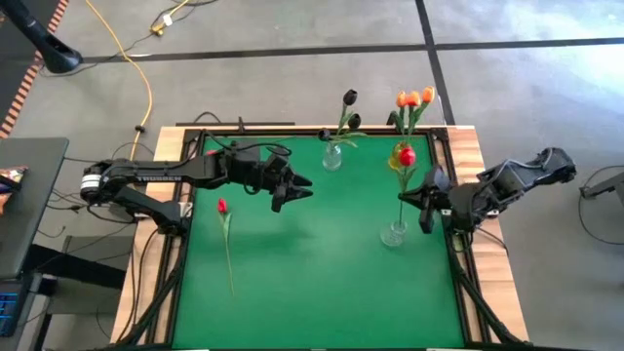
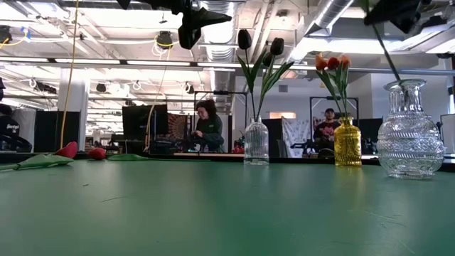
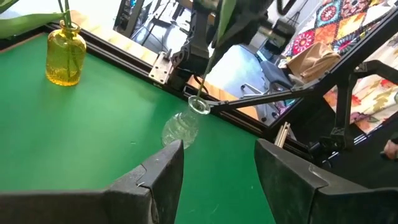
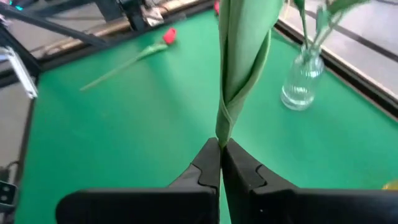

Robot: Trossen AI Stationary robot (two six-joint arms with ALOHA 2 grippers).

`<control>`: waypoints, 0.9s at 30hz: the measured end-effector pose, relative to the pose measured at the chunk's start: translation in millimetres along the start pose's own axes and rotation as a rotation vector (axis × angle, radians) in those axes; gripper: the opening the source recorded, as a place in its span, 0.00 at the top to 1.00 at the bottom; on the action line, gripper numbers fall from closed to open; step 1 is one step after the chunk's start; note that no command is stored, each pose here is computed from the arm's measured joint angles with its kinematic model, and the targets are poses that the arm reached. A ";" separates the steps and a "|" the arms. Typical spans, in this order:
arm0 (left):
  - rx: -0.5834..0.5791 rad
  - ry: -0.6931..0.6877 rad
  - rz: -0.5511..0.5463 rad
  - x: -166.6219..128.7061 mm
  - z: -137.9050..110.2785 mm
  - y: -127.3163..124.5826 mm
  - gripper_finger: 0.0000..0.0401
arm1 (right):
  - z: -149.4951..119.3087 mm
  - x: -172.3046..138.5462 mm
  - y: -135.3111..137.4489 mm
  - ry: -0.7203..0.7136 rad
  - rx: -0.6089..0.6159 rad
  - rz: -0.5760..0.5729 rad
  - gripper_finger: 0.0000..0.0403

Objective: Sort flowers into vase by color
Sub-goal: Put the bottom right red flower into the bottom transparent vase

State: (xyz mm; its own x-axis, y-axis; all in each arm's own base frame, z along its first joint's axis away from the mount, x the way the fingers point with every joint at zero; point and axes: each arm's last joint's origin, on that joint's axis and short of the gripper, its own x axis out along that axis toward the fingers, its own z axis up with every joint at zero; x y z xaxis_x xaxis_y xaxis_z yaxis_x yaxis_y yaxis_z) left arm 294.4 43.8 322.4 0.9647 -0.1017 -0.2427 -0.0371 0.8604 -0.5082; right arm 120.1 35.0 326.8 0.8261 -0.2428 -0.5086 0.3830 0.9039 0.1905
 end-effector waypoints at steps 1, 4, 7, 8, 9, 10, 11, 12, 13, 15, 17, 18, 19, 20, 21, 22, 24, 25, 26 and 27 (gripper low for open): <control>-0.001 0.000 0.000 0.0 0.0 0.0 0.54 | -3.9 2.8 -0.3 0.011 -0.001 -0.007 0.92; -0.001 0.000 0.002 0.1 0.0 0.1 0.54 | -13.7 11.4 -0.3 0.029 0.008 -0.019 0.91; -0.001 0.000 0.002 0.1 0.0 0.1 0.54 | -21.0 16.6 -1.0 0.051 0.020 -0.030 0.90; -0.002 0.000 0.002 0.1 -0.1 0.1 0.54 | -22.6 17.9 -1.1 0.055 0.034 -0.031 0.89; -0.002 0.000 0.002 0.1 -0.1 0.1 0.54 | -24.3 19.0 -1.4 0.061 0.043 -0.035 0.89; -0.002 -0.001 0.001 0.1 0.0 0.1 0.54 | -25.5 19.6 -1.5 0.069 0.047 -0.033 0.88; -0.002 -0.001 0.001 0.1 0.0 0.1 0.54 | -26.1 20.0 -1.2 0.077 0.052 -0.023 0.87; -0.002 0.000 0.000 0.1 0.0 0.1 0.54 | -26.7 20.1 -1.0 0.087 0.052 -0.014 0.86; -0.002 0.002 -0.003 0.1 -0.1 0.0 0.54 | -26.9 20.0 -0.8 0.096 0.053 -0.004 0.85; -0.001 0.004 -0.007 0.1 -0.1 -0.2 0.54 | -27.2 20.0 -0.4 0.106 0.055 0.009 0.82; 0.000 0.004 -0.008 0.1 -0.2 -0.2 0.54 | -27.9 19.9 -0.1 0.124 0.054 0.023 0.77; 0.002 0.005 -0.009 0.1 -0.2 -0.2 0.54 | -28.6 19.8 -0.2 0.136 0.056 0.030 0.75; 0.003 0.005 -0.009 0.1 -0.2 -0.2 0.54 | -29.1 19.7 -0.2 0.147 0.055 0.037 0.72; 0.003 0.005 -0.009 0.1 -0.2 -0.2 0.54 | -29.5 19.6 0.0 0.158 0.056 0.046 0.69; 0.004 0.005 -0.009 0.1 -0.2 -0.2 0.54 | -30.2 19.5 0.1 0.172 0.054 0.057 0.66; 0.004 0.006 -0.009 0.1 -0.3 -0.2 0.54 | -31.1 19.4 0.1 0.192 0.052 0.070 0.63; 0.005 0.010 -0.007 0.1 -0.7 0.0 0.54 | -32.5 19.3 0.0 0.231 0.054 0.096 0.58; 0.006 0.016 -0.005 0.1 -1.2 0.3 0.54 | -33.0 19.3 0.1 0.249 0.067 0.109 0.56; 0.012 0.026 0.000 0.1 -2.2 0.8 0.54 | -33.6 19.2 0.3 0.270 0.082 0.123 0.54; 0.018 0.039 0.006 0.0 -3.5 1.4 0.54 | -34.1 19.0 0.5 0.288 0.100 0.136 0.52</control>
State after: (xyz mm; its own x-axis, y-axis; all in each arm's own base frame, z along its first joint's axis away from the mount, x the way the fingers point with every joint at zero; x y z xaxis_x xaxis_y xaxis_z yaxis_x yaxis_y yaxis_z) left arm 293.5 43.3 318.8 0.9537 -0.1156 -0.2776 -0.0377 0.8700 -0.4917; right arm 121.9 42.8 288.5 0.7269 0.0001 -0.6868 0.3280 0.8785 0.3473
